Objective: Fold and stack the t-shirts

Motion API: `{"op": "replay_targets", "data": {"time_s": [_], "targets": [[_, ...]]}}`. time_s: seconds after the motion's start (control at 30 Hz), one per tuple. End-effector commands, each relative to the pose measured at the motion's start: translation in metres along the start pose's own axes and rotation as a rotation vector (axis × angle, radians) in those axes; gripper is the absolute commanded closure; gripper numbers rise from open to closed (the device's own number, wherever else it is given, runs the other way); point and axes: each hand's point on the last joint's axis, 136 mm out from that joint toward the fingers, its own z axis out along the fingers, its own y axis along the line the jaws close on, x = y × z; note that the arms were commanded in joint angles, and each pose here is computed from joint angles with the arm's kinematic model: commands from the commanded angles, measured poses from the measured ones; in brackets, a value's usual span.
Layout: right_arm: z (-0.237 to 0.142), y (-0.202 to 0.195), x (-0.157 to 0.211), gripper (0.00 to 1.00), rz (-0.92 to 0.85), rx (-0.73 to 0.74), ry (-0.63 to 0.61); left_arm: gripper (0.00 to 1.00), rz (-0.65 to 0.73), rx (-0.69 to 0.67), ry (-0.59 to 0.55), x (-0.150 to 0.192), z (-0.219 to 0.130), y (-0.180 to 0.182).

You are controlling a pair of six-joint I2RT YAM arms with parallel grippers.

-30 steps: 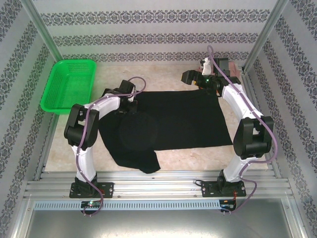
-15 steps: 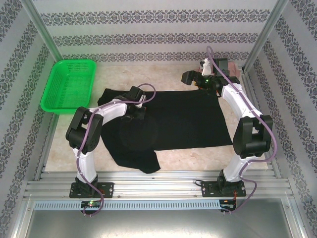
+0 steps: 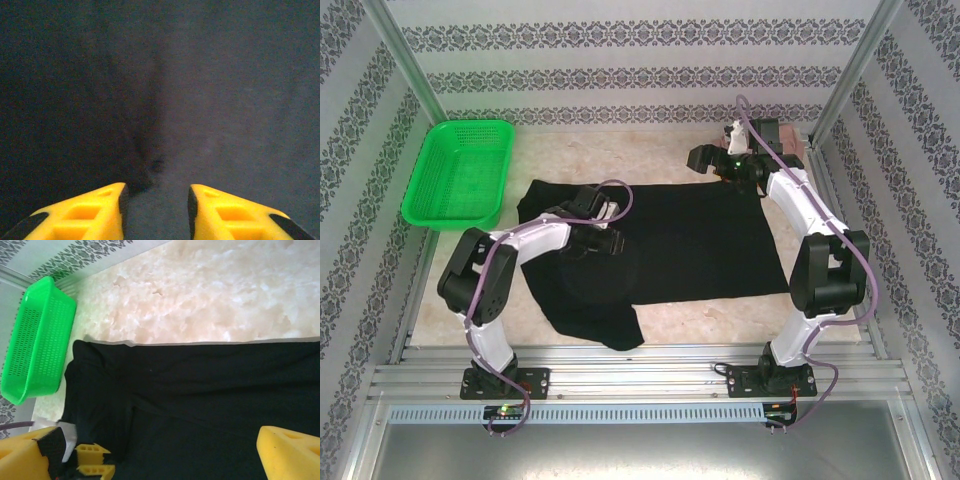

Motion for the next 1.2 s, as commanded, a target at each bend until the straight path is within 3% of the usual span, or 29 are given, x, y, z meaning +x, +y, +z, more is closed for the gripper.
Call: {"op": "replay_targets", "data": {"time_s": [0.0, 0.17, 0.37, 0.5, 0.83, 1.17], "targets": [[0.004, -0.017, 0.000, 0.02, 0.053, 0.041, 0.013, 0.49, 0.033, 0.199, -0.032, -0.009, -0.021, -0.050], [0.006, -0.026, 0.002, 0.02, 0.072, 0.074, 0.021, 0.35, -0.021, 0.157, -0.071, -0.006, -0.037, -0.044], [0.019, -0.059, 0.028, 0.02, 0.135, 0.226, 0.146, 0.27, -0.367, -0.160, -0.142, -0.028, -0.057, 0.053], [0.035, -0.074, 0.053, 0.02, 0.162, 0.315, 0.239, 0.29, -0.506, -0.295, -0.059, -0.020, -0.045, 0.097], [0.067, -0.098, 0.101, 0.02, 0.298, 0.386, 0.333, 0.29, -0.636, -0.503, 0.020, 0.005, -0.010, 0.170], [0.089, -0.113, 0.095, 0.02, 0.322, 0.403, 0.319, 0.30, -0.557, -0.434, -0.044, -0.061, 0.028, 0.197]]}}
